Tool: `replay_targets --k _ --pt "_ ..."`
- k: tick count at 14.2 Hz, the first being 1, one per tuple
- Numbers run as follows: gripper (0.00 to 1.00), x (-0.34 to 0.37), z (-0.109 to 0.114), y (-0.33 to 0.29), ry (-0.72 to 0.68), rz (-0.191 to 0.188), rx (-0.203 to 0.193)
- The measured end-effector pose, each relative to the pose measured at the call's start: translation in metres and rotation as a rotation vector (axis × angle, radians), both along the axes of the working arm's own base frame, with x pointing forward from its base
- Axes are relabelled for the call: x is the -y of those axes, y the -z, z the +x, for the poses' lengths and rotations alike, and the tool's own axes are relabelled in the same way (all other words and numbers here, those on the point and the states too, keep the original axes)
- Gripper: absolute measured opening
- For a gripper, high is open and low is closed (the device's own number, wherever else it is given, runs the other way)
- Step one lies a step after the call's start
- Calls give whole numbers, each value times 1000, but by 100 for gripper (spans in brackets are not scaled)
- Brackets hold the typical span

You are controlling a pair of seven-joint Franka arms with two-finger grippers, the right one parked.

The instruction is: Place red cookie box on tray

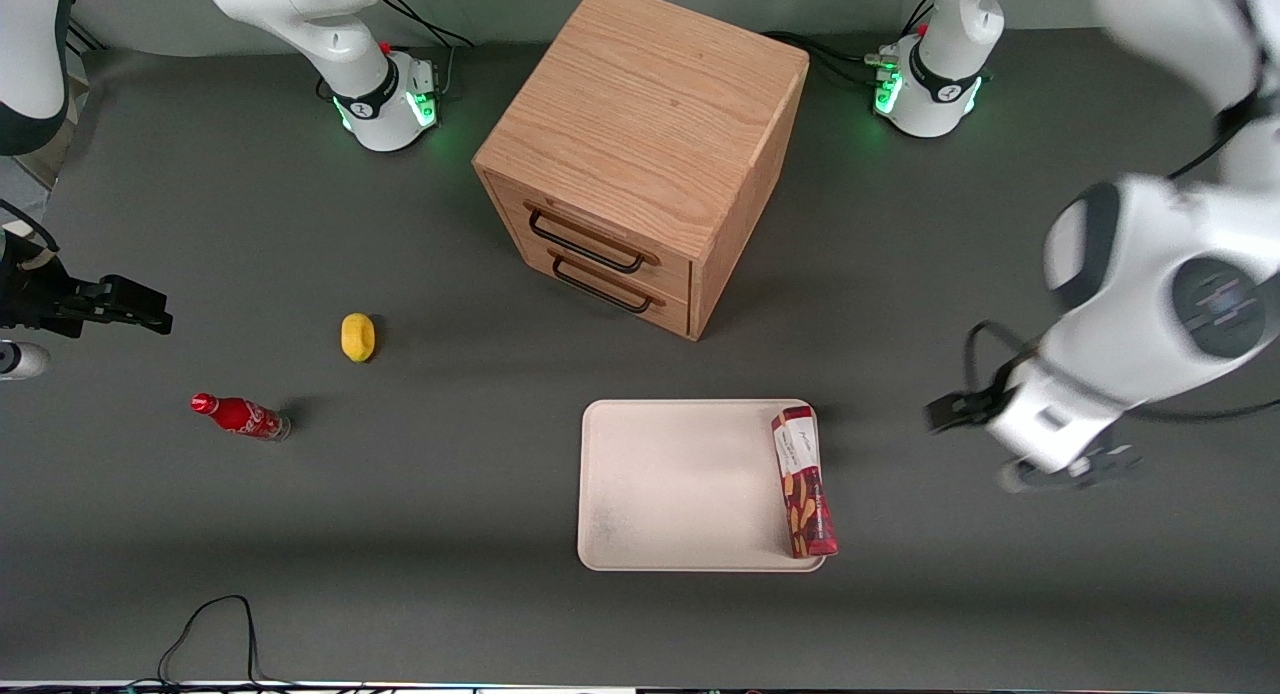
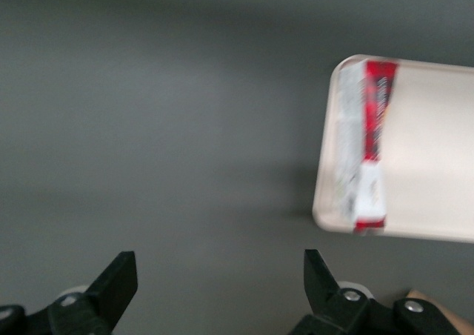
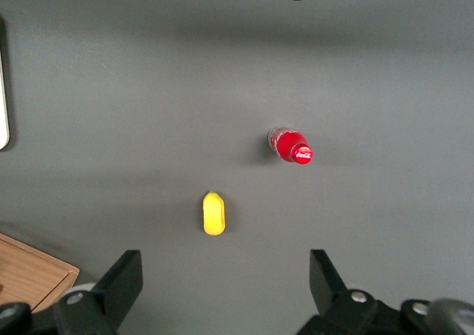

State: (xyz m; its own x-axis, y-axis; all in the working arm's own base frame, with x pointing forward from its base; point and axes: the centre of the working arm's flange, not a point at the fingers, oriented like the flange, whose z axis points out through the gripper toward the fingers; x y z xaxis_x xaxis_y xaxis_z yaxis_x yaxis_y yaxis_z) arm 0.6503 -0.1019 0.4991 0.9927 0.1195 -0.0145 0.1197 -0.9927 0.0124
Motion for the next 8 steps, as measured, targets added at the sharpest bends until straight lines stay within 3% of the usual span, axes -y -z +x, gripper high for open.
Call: replay_targets --k 2,5,8 --pt "100 -43 -38 -48 22 10 -11" --pt "100 -89 -87 -91 47 12 20" --pt "100 -95 -118 -105 64 12 15"
